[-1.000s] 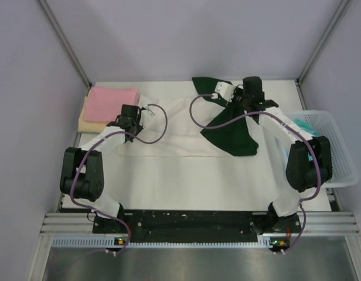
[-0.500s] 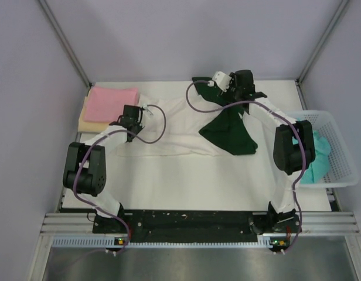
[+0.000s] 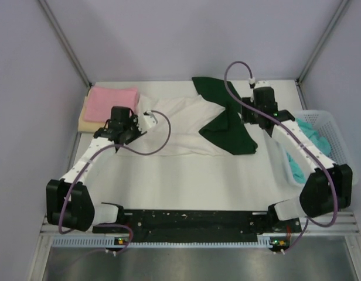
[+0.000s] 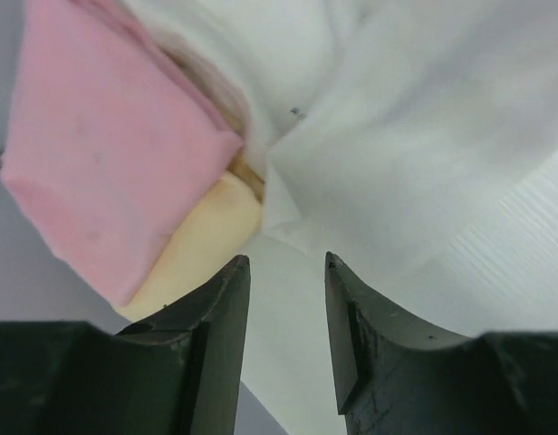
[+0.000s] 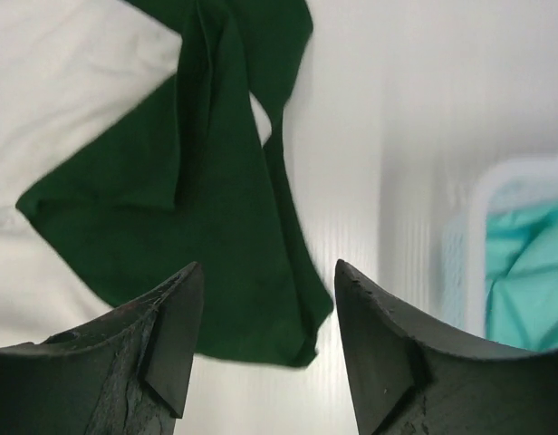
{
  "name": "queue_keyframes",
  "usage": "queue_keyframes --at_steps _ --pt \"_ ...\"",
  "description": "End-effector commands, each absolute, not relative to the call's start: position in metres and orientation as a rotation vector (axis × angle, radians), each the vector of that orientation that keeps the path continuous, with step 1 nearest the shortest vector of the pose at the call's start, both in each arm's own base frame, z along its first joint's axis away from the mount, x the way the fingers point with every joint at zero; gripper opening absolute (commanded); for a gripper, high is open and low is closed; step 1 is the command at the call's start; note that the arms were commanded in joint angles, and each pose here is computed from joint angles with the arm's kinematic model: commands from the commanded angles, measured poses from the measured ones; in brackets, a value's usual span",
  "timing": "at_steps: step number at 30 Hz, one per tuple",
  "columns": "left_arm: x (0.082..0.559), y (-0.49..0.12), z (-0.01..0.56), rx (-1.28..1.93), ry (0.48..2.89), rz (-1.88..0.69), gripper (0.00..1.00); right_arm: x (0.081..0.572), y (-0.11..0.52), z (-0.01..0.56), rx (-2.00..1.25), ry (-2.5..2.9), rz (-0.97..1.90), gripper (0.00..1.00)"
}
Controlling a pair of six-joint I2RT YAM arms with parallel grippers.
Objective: Fold and stack the t-shirts
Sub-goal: Fold the flattened tshirt in 1/3 of the way
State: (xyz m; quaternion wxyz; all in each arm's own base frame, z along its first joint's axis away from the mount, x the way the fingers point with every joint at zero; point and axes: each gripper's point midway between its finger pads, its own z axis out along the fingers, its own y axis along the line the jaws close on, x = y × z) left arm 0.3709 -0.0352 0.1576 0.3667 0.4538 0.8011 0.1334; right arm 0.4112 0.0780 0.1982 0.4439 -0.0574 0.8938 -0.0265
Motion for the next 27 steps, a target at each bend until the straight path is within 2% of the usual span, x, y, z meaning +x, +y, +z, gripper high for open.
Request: queue_keyframes --at_steps 1,6,11,16,18,20,22,23,27 --pt "0.317 -0.037 0.094 1.486 2.103 0.23 0.45 0.354 0.07 0.146 0.19 2.35 0.018 0.58" --pt "0.328 -0.019 0.076 1.495 2.079 0.398 0.5 0.324 0.052 0.098 0.293 2.419 -0.068 0.61" --pt "0.348 -0.014 0.058 1.469 2.098 0.459 0.54 0.333 0.053 0.07 0.355 2.421 -0.076 0.64" --pt "0.349 -0.01 0.026 1.499 2.15 0.462 0.52 0.336 0.058 0.038 0.413 2.468 -0.045 0.64" --pt "0.348 -0.006 0.017 1.492 2.175 0.486 0.42 0.332 0.053 0.024 0.466 2.505 -0.039 0.54" --pt "0.347 -0.003 0.013 1.48 2.19 0.505 0.19 0.326 0.048 0.016 0.527 2.514 -0.025 0.27" --pt "0.343 0.0 0.014 1.476 2.21 0.509 0.0 0.317 0.04 0.019 0.566 2.5 -0.02 0.04" --pt "0.339 0.001 0.017 1.463 2.229 0.508 0.0 0.314 0.038 0.024 0.579 2.482 -0.02 0.0" --pt "0.316 0.003 0.033 1.456 2.256 0.472 0.0 0.281 0.042 0.042 0.638 2.469 0.063 0.0"
